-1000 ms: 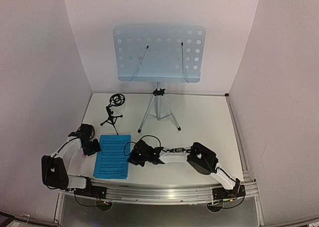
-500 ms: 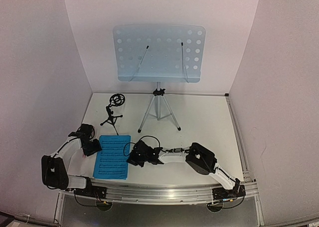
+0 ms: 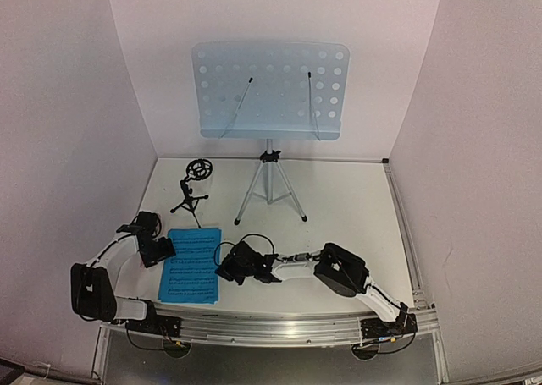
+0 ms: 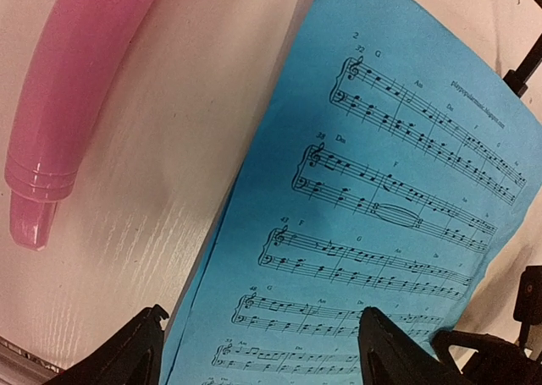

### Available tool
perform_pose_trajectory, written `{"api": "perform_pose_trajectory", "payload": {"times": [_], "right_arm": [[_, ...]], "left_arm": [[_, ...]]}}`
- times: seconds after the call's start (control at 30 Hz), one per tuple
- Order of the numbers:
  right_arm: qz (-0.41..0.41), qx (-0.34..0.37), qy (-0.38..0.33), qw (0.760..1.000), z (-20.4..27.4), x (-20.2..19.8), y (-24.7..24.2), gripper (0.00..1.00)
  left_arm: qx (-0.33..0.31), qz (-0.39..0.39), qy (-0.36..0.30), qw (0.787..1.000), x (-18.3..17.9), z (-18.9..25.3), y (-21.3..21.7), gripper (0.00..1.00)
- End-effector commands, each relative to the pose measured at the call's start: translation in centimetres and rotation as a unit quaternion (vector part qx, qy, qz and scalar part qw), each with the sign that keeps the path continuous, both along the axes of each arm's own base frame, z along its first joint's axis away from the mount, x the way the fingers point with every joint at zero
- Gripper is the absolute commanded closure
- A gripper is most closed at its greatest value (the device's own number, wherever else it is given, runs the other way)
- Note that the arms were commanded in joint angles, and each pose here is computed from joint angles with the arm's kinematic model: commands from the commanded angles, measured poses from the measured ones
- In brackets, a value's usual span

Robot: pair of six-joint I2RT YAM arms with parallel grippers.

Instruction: Pack up the instrument practice props

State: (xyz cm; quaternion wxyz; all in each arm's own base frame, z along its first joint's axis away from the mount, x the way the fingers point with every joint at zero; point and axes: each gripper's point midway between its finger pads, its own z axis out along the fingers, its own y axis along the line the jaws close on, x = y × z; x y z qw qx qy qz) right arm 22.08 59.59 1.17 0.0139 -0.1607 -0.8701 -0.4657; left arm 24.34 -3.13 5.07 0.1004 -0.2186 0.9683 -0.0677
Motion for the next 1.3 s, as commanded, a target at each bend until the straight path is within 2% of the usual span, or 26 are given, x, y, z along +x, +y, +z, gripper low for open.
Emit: {"api": "perform_pose_trajectory", "payload": {"times": [0.0,0.4,0.73,0.87,1.0,1.07,1.27], "right_arm": [[-0.044,0.030,-0.008,0.999,3.1,0.5,0.2,1.00],[-0.057,0.029,0.020,0.998,1.8,-0.3,0.4,1.00],[-0.057,0.029,0.035,0.997,1.3,-0.8,0.3,0.99],[-0.057,0.027,0.046,0.997,1.3,-1.2,-0.3,0.80],[-0.061,0.015,0.045,0.997,1.9,-1.4,-1.3,0.65],[-0.049,-0.010,0.039,0.998,2.5,-1.7,-1.7,0.52],[-0.012,-0.082,0.035,0.996,2.7,-2.6,-2.8,0.26]], "left_arm": [[-0.007,0.009,-0.001,1.000,0.1,-0.3,-0.2,0.19],[-0.021,0.041,0.014,0.999,-1.3,-3.0,-0.6,0.16],[-0.032,0.040,0.009,0.999,-1.4,-3.6,-1.0,0.20],[-0.026,0.042,0.008,0.999,-1.4,-3.4,-0.8,0.20],[-0.014,0.045,0.006,0.999,-1.2,-2.7,-0.4,0.20],[-0.007,0.045,0.010,0.999,-1.1,-2.2,-0.1,0.20],[0.000,0.048,0.016,0.999,-1.3,-1.7,0.1,0.20]]}}
